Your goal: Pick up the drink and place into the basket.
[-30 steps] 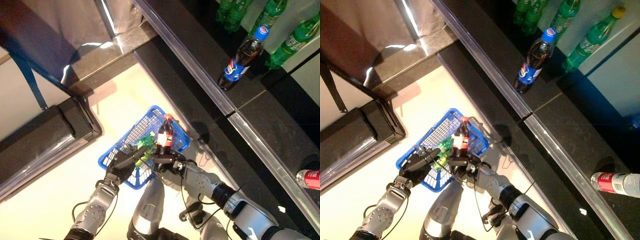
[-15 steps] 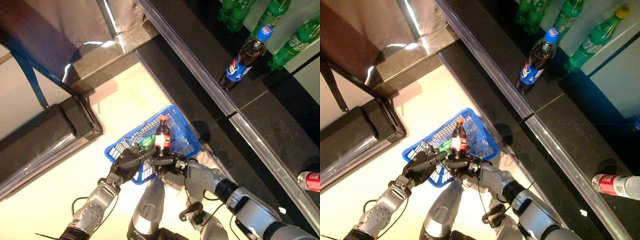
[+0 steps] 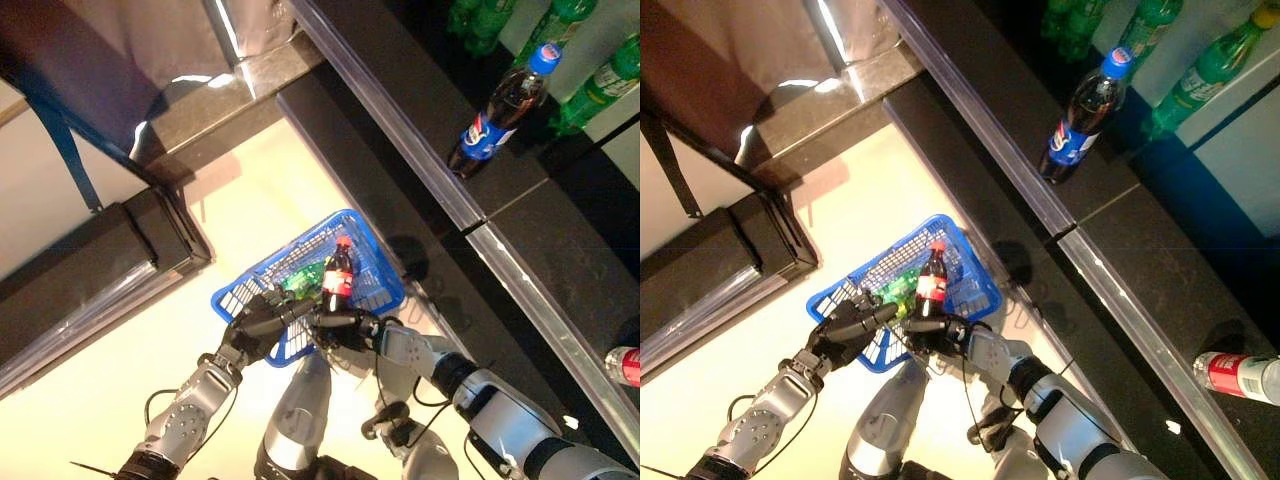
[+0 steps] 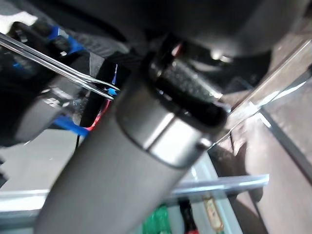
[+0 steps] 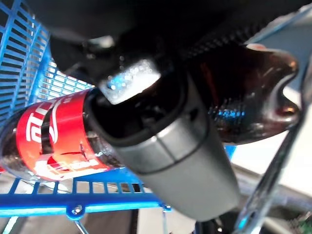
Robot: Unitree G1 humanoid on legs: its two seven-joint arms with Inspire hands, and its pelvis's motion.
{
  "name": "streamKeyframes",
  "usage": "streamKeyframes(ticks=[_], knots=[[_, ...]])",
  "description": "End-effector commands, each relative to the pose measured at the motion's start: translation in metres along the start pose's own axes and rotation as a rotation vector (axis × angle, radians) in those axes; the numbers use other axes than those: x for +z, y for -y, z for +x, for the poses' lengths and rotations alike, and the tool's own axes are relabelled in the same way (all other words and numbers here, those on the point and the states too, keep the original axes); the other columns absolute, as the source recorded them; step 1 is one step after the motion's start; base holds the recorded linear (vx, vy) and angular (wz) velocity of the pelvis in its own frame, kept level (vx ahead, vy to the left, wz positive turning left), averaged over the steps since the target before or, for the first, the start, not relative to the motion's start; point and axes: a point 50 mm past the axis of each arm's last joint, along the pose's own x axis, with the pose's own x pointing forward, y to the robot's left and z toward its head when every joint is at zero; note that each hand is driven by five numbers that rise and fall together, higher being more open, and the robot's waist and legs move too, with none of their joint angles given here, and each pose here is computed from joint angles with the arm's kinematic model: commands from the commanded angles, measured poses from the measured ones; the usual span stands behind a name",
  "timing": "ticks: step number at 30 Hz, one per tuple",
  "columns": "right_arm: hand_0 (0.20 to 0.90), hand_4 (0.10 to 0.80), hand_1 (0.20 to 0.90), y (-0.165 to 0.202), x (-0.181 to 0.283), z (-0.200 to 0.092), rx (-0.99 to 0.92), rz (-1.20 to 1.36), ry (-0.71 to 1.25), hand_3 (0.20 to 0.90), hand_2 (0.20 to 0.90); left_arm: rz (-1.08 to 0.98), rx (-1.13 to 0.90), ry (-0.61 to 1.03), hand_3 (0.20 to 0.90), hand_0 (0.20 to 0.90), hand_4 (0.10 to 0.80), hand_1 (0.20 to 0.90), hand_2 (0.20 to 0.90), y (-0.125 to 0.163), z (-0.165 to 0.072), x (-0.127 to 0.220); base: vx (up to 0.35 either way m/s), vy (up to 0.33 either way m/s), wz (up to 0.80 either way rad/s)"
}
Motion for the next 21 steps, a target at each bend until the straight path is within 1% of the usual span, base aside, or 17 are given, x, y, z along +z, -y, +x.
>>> streamKeyframes(ticks=[1,9,15,21], knots=[[0.3,0.1,0.3,-0.116,0.033,0.01,0.407,0.115,0.089,0.2,0.3,-0.037,-0.923,0.247,0.2,0.3,0.1,0.3,0.3,0.153,0.005,0.042,0.059,-0.016,0.03],[0.3,0.1,0.3,-0.122,0.065,0.005,0.394,0.139,0.084,0.2,0.3,0.039,-0.962,0.231,0.2,0.3,0.1,0.3,0.3,0.159,0.006,0.043,0.013,0.046,0.0],[0.3,0.1,0.3,-0.133,0.074,0.002,0.396,0.137,0.082,0.2,0.3,0.047,-0.957,0.212,0.2,0.3,0.1,0.3,0.3,0.159,0.007,0.042,0.019,0.044,0.01],[0.3,0.1,0.3,-0.125,0.083,0.005,0.315,0.14,0.096,0.2,0.3,0.054,-0.96,0.209,0.2,0.3,0.1,0.3,0.3,0.161,0.011,0.042,0.012,0.027,0.06]])
